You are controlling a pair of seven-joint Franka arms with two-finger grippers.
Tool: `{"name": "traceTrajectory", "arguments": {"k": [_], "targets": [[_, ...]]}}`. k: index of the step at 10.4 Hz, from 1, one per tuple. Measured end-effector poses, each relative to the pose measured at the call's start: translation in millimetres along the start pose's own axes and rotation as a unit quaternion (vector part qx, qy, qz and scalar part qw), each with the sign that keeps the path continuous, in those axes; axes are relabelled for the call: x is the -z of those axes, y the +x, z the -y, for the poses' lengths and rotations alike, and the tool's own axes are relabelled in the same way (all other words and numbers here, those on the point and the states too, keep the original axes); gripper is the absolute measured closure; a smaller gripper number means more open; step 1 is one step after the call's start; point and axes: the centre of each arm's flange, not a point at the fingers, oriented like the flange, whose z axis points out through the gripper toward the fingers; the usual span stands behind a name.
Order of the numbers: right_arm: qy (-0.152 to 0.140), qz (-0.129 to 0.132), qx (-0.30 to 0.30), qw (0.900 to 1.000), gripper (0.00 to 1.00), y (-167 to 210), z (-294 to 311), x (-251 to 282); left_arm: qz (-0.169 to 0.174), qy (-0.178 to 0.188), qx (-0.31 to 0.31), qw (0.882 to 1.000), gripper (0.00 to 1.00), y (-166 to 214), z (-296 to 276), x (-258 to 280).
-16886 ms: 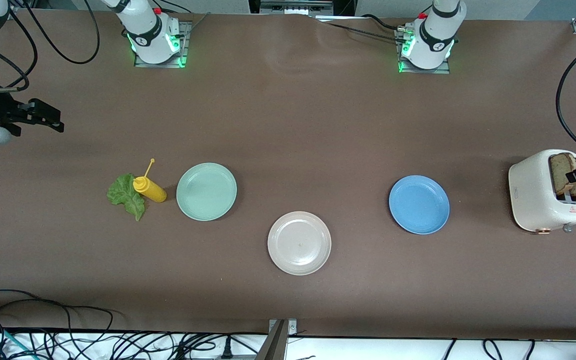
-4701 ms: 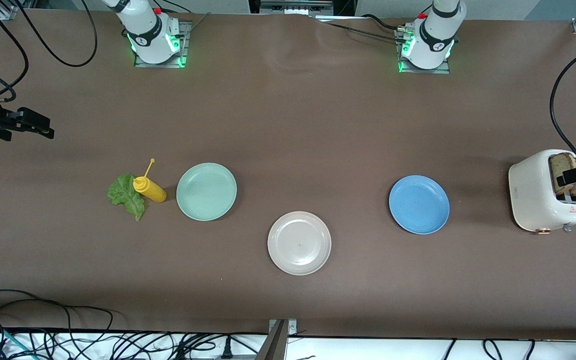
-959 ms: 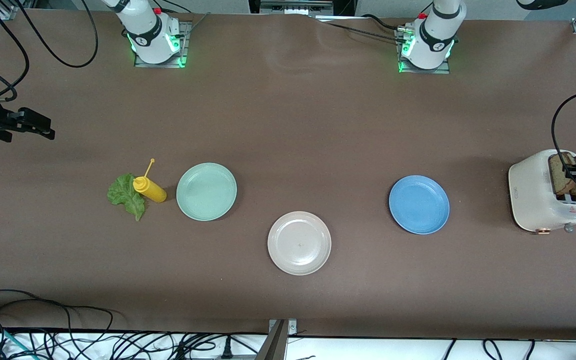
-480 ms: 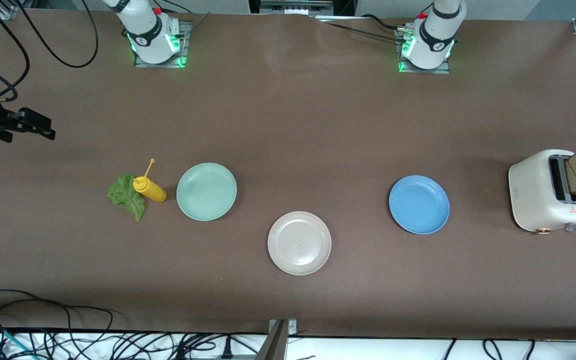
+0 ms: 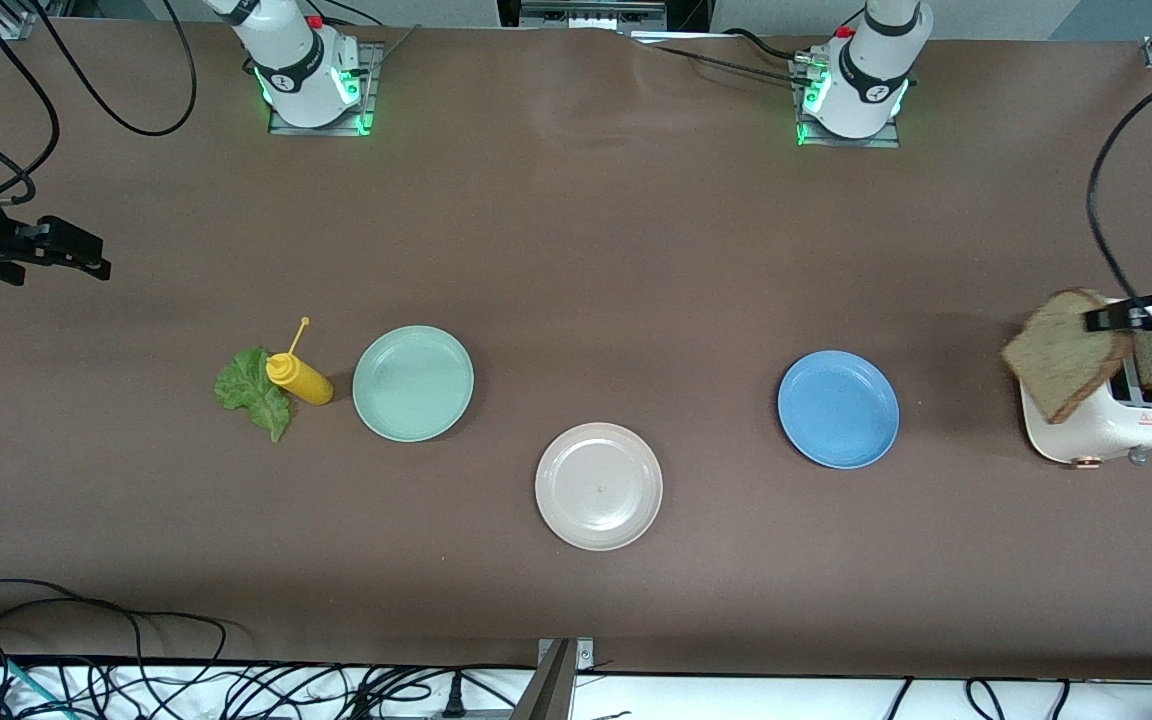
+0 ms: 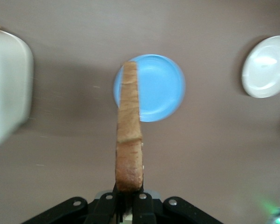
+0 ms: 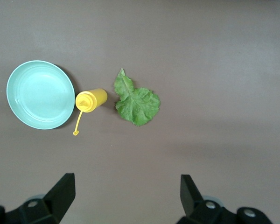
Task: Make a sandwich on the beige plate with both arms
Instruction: 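Carry the bread slice over the beige plate and lower it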
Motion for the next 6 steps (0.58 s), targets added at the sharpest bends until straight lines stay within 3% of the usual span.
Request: {"name": "traceTrajectory", "arguments": {"k": [3,6], "targets": [[0.0,0.0,0.0,1.0,0.0,0,0,0,-0.003,-0.132,0.048,0.99,0.91,21,-108,-43],[0.0,0.0,-0.001,1.0,0.0,0,-1,0,-0.021,-0.201,0.084,0.976,0.91,66,-192,-139]]}}
